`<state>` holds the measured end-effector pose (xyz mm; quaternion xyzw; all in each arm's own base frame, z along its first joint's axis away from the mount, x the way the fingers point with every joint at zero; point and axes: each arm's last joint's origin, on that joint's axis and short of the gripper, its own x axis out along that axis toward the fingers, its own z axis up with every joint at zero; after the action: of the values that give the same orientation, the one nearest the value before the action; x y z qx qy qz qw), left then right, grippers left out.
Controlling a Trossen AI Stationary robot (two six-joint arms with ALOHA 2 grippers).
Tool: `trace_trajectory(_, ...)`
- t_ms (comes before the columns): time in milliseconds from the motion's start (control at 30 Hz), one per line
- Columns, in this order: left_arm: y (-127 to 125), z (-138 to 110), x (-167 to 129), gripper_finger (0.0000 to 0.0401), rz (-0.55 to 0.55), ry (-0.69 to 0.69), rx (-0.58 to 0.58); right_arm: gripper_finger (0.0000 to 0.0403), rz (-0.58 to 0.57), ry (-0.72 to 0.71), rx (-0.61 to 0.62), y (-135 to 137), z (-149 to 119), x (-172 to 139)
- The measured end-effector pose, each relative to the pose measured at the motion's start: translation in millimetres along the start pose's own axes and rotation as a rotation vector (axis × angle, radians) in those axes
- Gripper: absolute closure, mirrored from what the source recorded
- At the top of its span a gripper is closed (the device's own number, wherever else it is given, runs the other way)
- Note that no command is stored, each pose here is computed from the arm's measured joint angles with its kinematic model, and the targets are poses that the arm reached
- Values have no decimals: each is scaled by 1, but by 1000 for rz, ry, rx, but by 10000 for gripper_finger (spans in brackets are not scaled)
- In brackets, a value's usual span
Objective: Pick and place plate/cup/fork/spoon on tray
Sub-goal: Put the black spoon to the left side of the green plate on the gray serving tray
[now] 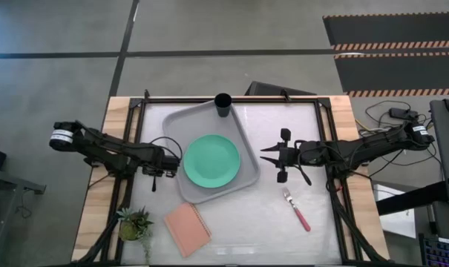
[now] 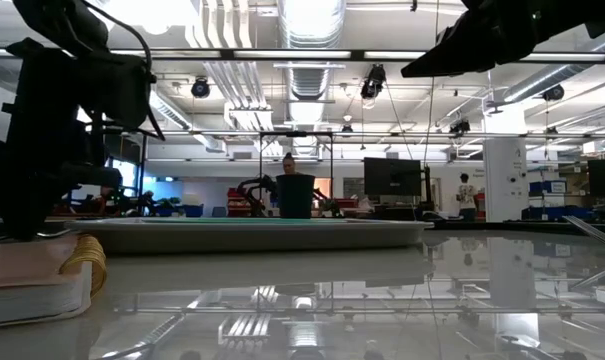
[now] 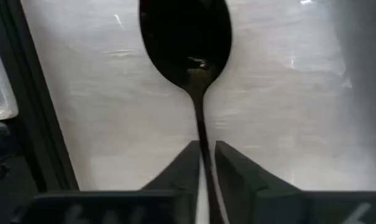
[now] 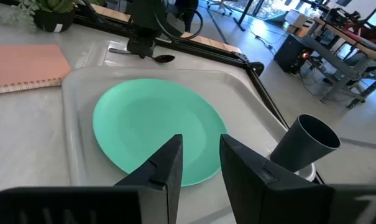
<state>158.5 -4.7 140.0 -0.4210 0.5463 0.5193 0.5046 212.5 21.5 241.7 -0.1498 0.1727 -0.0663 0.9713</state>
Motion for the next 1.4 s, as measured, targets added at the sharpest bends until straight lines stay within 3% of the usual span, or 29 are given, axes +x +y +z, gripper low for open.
trace_trajectory(67, 0, 0, 0, 393, 0, -3, -6, 305, 0, 0, 0, 0, 0, 0)
trace_trajectory(300, 1, 1, -4, 399, 31, -30, -2, 312, 0, 1, 0, 0, 0, 0)
trace_trajectory(533, -6, 5, -31, 400, 48, -76, 31, 312, 1, 1, 0, 0, 0, 0)
trace_trajectory(1033, -37, 28, -131, 401, -134, -343, 317, 314, 0, 0, -12, 0, 0, 0)
trace_trajectory(1400, -69, 88, -148, 401, -14, -384, 615, 305, -10, -48, 9, -7, 6, -16)
